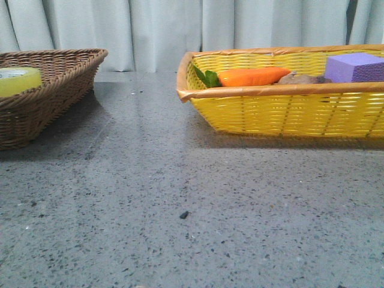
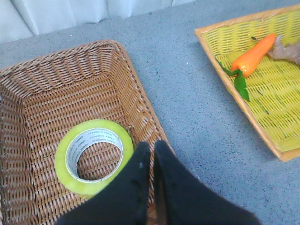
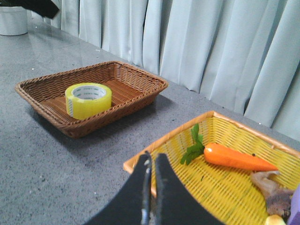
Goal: Transfer tape with both arms
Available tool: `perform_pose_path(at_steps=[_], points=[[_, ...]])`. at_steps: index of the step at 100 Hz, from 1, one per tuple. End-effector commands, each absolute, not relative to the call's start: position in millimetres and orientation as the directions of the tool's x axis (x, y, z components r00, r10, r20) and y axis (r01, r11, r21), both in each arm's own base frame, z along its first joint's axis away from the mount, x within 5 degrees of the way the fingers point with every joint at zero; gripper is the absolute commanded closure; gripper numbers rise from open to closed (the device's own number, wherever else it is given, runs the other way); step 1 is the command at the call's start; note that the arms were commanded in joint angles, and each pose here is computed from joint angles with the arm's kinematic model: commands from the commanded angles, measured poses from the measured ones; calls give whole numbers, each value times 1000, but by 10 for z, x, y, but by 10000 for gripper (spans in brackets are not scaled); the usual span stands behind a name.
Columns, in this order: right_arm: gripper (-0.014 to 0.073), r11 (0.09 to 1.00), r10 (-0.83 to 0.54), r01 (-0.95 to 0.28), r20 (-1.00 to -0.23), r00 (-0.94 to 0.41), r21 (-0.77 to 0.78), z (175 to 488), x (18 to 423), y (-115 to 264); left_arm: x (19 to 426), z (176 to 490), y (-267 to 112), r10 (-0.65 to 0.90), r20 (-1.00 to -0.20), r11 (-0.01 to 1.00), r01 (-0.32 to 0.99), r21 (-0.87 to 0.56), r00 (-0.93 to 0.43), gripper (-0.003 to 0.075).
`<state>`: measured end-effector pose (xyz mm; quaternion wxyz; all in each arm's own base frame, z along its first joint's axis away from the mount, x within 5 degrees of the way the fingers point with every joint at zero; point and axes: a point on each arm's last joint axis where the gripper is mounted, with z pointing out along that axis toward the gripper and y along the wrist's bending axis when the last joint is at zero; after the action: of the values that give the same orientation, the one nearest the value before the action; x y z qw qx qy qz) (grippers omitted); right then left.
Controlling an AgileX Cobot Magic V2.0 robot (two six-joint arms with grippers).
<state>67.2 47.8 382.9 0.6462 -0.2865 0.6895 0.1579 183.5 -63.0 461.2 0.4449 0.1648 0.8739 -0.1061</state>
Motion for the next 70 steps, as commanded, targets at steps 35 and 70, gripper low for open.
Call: perform_pose_path(at_steps=[35,70], points=[[667,791,-121,-579,-978,173,-200,3510,409,232,990,3888,-373,104,-939,931,363,-24,-327,741],[667,789,-166,-528,-936,311,-315,3267,334,157,267,3135,-164,52,-984,933,360,-13,-169,741]])
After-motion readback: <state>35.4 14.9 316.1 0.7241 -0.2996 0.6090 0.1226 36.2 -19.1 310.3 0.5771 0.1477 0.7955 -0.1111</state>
